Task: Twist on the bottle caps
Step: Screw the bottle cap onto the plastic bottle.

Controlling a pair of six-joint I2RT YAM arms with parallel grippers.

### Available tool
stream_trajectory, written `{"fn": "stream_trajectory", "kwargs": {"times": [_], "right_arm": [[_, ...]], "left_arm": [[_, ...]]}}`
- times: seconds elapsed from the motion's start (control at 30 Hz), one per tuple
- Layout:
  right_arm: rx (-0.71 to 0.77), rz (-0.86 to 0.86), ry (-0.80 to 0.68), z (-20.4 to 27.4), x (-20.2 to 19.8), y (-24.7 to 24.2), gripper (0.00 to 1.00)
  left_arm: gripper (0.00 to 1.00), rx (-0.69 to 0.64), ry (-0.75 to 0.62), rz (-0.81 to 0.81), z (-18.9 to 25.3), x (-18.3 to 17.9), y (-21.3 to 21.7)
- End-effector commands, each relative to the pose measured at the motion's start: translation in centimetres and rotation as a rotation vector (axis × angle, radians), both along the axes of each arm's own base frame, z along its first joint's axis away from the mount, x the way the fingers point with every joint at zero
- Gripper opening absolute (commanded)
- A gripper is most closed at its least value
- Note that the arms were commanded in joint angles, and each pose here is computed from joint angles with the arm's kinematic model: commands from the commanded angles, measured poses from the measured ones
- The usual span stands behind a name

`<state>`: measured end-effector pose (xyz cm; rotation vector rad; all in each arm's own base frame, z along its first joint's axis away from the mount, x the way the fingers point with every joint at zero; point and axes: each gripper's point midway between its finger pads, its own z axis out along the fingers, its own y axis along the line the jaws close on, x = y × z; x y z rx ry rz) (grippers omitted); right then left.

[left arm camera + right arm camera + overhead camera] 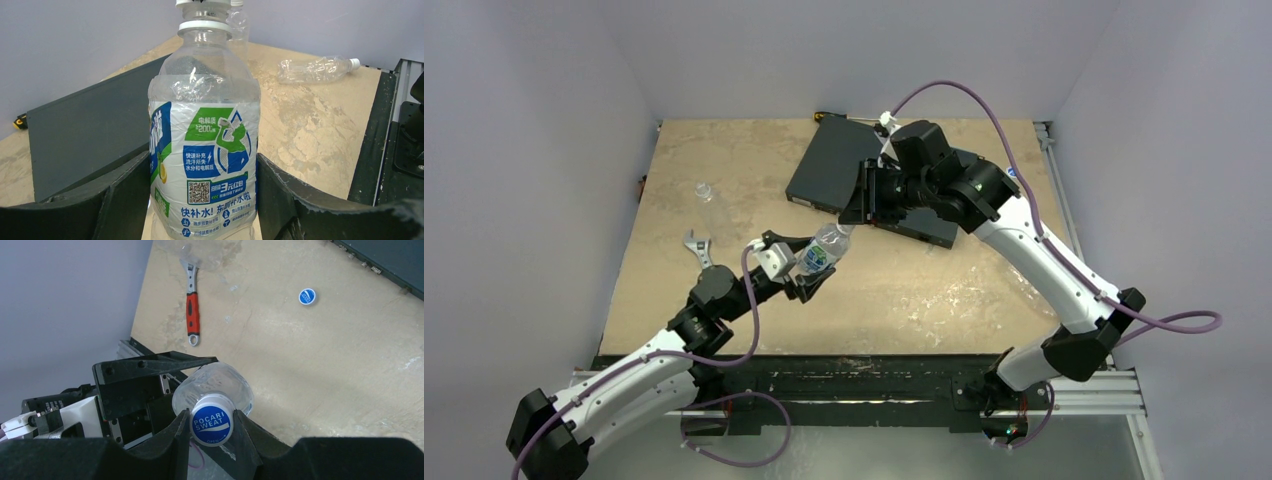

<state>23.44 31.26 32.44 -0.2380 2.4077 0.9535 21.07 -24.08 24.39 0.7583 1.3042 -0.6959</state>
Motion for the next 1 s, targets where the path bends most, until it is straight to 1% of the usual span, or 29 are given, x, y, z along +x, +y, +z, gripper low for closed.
{"fn": "stream_trajectory", "kwargs": {"times": [0.0,0.2,0.43,0.7,0.8,0.87,0.97], "right_arm": [[-0.054,0.039,0.047,-1.4,-0.9,0.5,0.02],[-0.062,0.046,0.038,-1.1,-0.7,0.4,0.05],[-0.075,0.062,0.058,-2.0,-1.3,0.1,0.12],[-0.090,0.028,0.042,-2.4,-1.2,-0.6,0.14],[-0.069,0.043,0.038,-2.3,-1.3,-0.3,0.16],[-0.022,0.079,0.046,-2.0,-1.8,0.5,0.16],[0.003,0.095,0.047,-1.5,-2.0,0.8,0.15]], "left_arm": [[0.00,-0.229,-0.301,-0.098,11.9,-2.9,-0.1],[0.00,-0.247,-0.309,-0.073,12.3,-2.9,0.5],[0.00,-0.273,-0.319,-0.036,12.8,-2.8,1.3],[0.00,-0.311,-0.298,0.032,12.7,-1.9,2.2],[0.00,-0.336,-0.295,0.027,12.6,-2.0,2.2],[0.00,-0.344,-0.306,0.018,12.7,-2.2,2.2],[0.00,-0.365,-0.302,0.026,12.8,-2.1,2.3]]}}
